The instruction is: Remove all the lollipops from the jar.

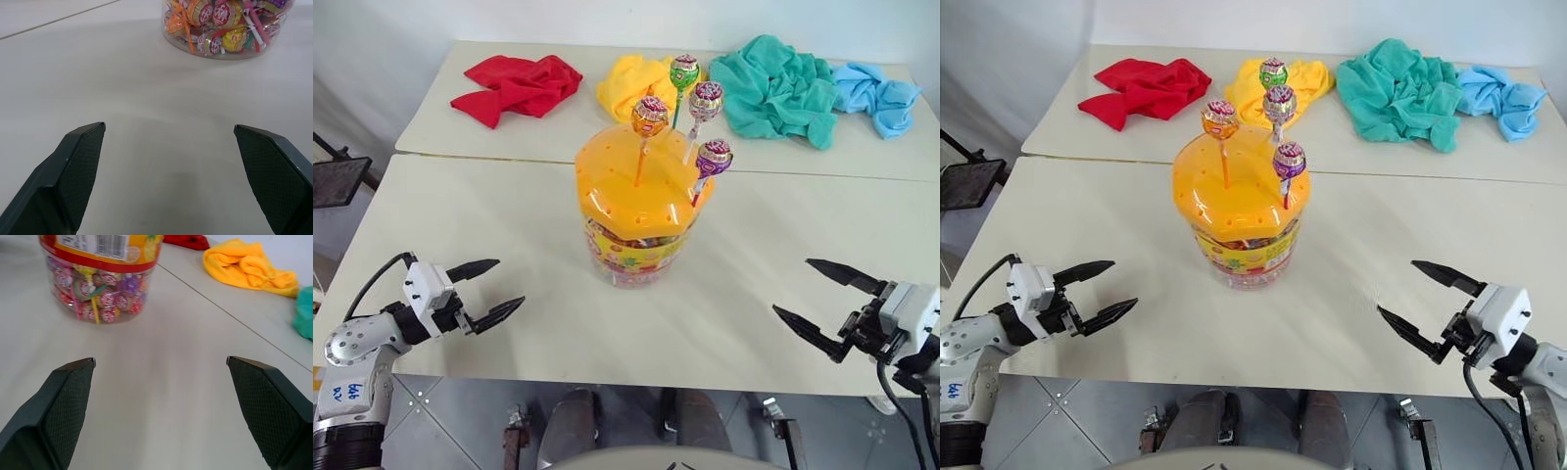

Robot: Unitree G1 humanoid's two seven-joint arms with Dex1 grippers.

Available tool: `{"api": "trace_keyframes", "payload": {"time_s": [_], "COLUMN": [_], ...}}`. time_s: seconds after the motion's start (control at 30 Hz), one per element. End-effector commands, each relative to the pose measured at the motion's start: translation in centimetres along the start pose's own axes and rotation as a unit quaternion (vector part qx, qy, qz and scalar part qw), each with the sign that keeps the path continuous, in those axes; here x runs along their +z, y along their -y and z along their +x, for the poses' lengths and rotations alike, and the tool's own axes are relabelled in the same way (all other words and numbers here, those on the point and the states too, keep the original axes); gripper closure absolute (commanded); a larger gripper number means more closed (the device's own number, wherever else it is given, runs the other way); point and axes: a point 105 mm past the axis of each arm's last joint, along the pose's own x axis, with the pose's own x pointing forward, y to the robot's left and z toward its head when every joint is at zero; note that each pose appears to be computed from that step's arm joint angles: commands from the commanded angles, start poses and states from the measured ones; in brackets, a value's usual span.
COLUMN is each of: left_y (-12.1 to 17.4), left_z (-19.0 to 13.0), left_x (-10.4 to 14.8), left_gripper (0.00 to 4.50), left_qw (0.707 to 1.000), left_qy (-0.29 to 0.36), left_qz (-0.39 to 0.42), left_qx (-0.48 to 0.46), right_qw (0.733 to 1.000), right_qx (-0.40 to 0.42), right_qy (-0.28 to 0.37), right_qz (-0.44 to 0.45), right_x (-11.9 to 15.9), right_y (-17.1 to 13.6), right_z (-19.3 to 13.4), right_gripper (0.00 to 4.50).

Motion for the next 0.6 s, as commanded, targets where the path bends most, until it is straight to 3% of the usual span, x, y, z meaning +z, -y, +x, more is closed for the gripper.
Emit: {"api": "trace_keyframes", "payload": {"time_s": [0.03, 0.17, 0.27, 0.37, 0.47, 0.6], "left_y": [-0.3, -1.7, -2.7, -2.2, -0.9, 0.7], "left_z": [-0.2, -0.8, -2.1, -1.6, 0.7, 5.3], "left_x": [1.3, 5.4, 12.1, 15.4, 17.7, 20.8], "left_gripper": [0.04, 0.04, 0.04, 0.04, 0.04, 0.04], "left_qw": [1.0, 0.987, 0.958, 0.955, 0.953, 0.923], "left_qy": [0.026, 0.133, 0.234, 0.232, 0.205, 0.22], "left_qz": [-0.002, -0.087, -0.158, -0.142, -0.064, -0.015], "left_qx": [0.005, 0.005, -0.049, -0.12, -0.214, -0.314], "right_qw": [1.0, 0.997, 0.989, 0.977, 0.963, 0.937], "right_qx": [0.005, -0.006, -0.018, -0.009, 0.034, 0.028], "right_qy": [0.013, 0.075, 0.148, 0.21, 0.268, 0.345], "right_qz": [-0.012, 0.006, 0.024, 0.021, -0.002, -0.037], "right_x": [0.4, 2.9, 6.9, 9.9, 12.5, 14.8], "right_y": [-0.2, -0.3, -0.4, -1.6, -3.9, -4.3], "right_z": [0.1, 0.4, 0.4, 0.7, 1.3, 1.7], "right_gripper": [0.0, 0.0, 0.0, 0.0, 0.0, 0.0]}}
